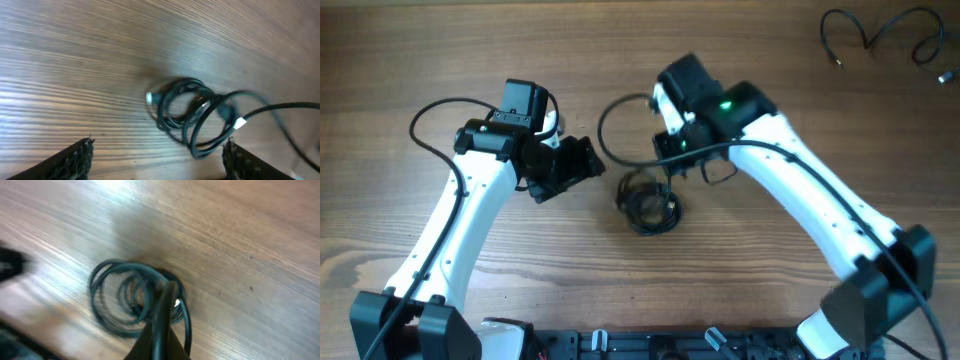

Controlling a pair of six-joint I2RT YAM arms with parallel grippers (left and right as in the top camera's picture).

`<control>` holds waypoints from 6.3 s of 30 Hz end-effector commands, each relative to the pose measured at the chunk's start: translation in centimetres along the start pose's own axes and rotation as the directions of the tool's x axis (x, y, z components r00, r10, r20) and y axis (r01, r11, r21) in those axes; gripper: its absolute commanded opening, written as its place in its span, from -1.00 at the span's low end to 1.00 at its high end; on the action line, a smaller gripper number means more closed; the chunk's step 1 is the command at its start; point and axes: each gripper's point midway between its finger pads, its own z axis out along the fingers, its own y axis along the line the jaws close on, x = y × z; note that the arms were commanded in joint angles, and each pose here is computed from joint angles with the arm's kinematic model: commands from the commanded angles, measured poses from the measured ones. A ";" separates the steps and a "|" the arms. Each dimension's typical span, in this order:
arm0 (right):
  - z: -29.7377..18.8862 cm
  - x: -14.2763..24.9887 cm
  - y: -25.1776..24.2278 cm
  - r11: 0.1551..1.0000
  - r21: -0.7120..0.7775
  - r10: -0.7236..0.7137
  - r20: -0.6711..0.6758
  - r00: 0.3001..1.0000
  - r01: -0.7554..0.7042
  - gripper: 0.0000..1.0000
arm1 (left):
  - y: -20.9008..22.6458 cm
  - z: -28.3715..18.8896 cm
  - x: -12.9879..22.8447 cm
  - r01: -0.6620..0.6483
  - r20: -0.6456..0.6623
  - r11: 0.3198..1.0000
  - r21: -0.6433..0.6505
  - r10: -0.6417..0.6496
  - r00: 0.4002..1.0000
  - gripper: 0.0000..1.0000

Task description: Untangle cables

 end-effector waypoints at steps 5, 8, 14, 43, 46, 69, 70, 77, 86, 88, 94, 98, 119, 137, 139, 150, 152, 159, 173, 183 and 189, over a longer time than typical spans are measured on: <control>-7.3 -3.6 4.3 0.945 -0.290 0.200 0.150 0.968 -0.150 -0.91 | -4.7 -0.7 2.3 -0.145 -0.095 0.947 0.286 0.179 0.979 0.75; -7.9 -4.4 5.7 0.911 -0.373 0.243 0.146 0.959 -0.174 -0.91 | -4.6 -0.7 2.2 -0.148 -0.091 0.948 0.283 0.180 0.979 0.59; -8.3 -4.4 5.8 0.892 -0.417 0.250 0.126 0.960 -0.177 -0.91 | 1.0 0.2 -1.2 -0.043 0.050 0.997 -0.062 0.046 0.998 -0.40; -1.7 -3.6 -6.5 0.839 0.092 0.521 0.147 0.841 -0.536 -0.91 | 3.0 -0.6 -3.7 0.096 0.163 0.988 -0.119 -0.076 0.984 -0.53; -1.5 -4.0 -5.0 0.850 0.013 0.523 0.112 0.845 -0.527 -0.91 | 3.9 -0.7 -3.6 0.160 0.181 0.975 -0.157 -0.131 0.975 0.27; -2.0 -5.7 -0.7 0.884 -0.228 0.430 0.061 0.901 -0.407 -0.90 | 3.7 5.6 -2.7 -0.096 -0.019 0.982 -0.165 0.094 0.995 0.12; -2.0 -5.7 -0.7 0.885 -0.228 0.430 0.061 0.901 -0.407 -0.90 | 3.9 6.1 -2.2 -0.102 -0.031 0.980 -0.169 0.098 0.995 0.13; -2.0 -5.8 -0.6 0.885 -0.229 0.430 0.063 0.901 -0.406 -0.89 | 5.7 7.4 -3.6 -0.105 0.049 0.967 -0.231 0.120 0.992 -0.14; -1.6 -5.4 -2.9 0.896 -0.108 0.442 0.109 0.891 -0.431 -0.91 | 4.8 6.7 -4.5 -0.108 0.081 0.973 -0.205 0.127 0.989 -0.92; -1.4 -4.8 -5.9 0.887 0.047 0.446 0.166 0.880 -0.459 -0.91 | 3.3 3.6 -5.0 -0.113 0.111 0.974 -0.195 0.137 0.984 -0.92; -2.8 -3.4 -13.3 0.746 0.264 0.547 0.280 0.789 -0.611 -0.55 | -2.2 -13.5 -6.5 -0.090 0.566 0.989 -0.116 0.140 0.812 -0.92; -1.7 -4.6 -7.1 0.886 -0.050 0.464 0.104 0.880 -0.461 0.79 | -2.1 -14.4 -5.4 0.008 0.583 0.999 -0.040 0.017 0.812 -0.92; -0.7 -4.5 5.7 0.960 -0.206 -0.159 0.157 0.975 0.190 0.71 | -6.1 -12.8 -2.8 0.470 0.121 0.774 0.423 -0.563 0.817 -0.92; -3.9 -4.8 -9.3 0.743 0.479 0.270 0.423 0.865 -0.467 -0.91 | 9.6 -17.2 -5.6 0.670 0.790 0.736 -0.095 -0.354 0.501 -0.92; -4.8 -4.9 -10.7 0.702 0.519 0.257 0.454 0.853 -0.488 -0.91 | 10.9 -18.3 -5.4 0.697 0.832 0.703 -0.138 -0.300 0.467 -0.92; -7.7 0.6 -25.6 0.484 0.525 0.566 0.422 0.708 -0.700 -0.91 | 17.7 -20.4 -4.8 0.849 0.880 0.495 -0.185 -0.302 0.368 -0.92; -7.3 1.0 -25.9 0.497 0.473 0.618 0.396 0.679 -0.728 -0.91 | 17.7 -20.0 -4.8 0.850 0.866 0.500 -0.169 -0.337 0.370 -0.92; -5.2 -0.9 -23.0 0.600 0.248 0.698 0.303 0.649 -0.761 -0.91 | 12.9 -15.4 -5.9 0.760 0.668 0.649 -0.037 -0.550 0.501 -0.63; -10.5 4.4 -32.2 0.238 0.481 0.676 0.542 0.499 -0.844 -0.91 | 12.0 -11.9 -6.7 0.586 0.522 0.787 -0.192 -0.424 0.740 1.00; -19.8 11.8 -47.8 -0.027 0.348 0.549 0.788 0.277 -0.937 -0.92 | 12.2 -11.8 -6.2 0.590 0.510 0.781 -0.206 -0.429 0.746 1.00; -24.3 7.9 -52.7 0.069 0.298 0.307 0.902 0.304 -0.952 -0.91 | 12.2 -11.8 -6.2 0.590 0.510 0.781 -0.206 -0.429 0.746 1.00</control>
